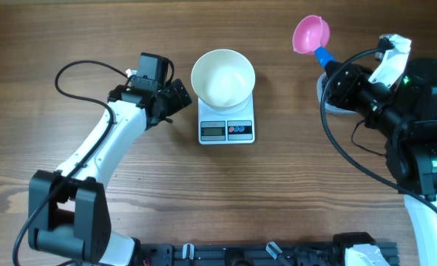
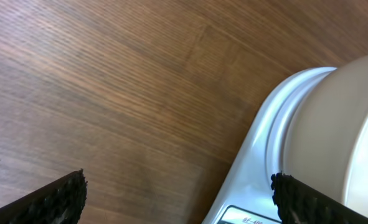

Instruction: Scoop item into bowl and weigh 150g on scale

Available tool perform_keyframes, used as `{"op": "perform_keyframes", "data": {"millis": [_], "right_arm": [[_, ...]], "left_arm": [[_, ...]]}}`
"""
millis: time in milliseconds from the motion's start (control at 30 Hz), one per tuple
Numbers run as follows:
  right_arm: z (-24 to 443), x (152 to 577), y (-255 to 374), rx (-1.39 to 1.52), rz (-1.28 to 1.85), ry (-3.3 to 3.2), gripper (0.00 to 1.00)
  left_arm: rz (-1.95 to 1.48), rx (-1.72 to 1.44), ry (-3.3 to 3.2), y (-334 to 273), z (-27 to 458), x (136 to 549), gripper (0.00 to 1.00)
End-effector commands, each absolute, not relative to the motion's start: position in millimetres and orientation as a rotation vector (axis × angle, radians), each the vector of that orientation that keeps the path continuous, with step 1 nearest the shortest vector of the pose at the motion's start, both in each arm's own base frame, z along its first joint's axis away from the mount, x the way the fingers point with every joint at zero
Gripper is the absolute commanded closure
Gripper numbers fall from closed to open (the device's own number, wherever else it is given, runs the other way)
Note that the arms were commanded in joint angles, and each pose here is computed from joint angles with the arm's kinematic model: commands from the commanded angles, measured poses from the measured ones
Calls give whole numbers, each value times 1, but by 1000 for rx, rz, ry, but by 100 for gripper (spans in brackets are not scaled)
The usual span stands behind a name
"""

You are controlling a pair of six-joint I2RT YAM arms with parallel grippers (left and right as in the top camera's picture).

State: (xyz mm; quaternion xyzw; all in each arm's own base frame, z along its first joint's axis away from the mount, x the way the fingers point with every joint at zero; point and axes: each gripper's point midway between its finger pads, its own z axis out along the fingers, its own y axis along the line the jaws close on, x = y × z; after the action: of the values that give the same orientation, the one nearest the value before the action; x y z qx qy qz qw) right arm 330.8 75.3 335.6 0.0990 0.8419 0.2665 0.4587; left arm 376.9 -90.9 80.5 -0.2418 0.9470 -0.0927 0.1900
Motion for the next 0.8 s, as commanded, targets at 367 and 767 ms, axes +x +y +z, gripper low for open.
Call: {"op": "perform_keyframes", "data": {"millis": [367, 767], "right_arm": [[348, 331, 72, 227, 636, 2040, 96], [349, 331, 72, 226, 636, 2039, 96]], "left_arm": [[-331, -612, 2629, -108, 81, 390, 0], [-344, -598, 2616, -112, 83, 393, 0]]}}
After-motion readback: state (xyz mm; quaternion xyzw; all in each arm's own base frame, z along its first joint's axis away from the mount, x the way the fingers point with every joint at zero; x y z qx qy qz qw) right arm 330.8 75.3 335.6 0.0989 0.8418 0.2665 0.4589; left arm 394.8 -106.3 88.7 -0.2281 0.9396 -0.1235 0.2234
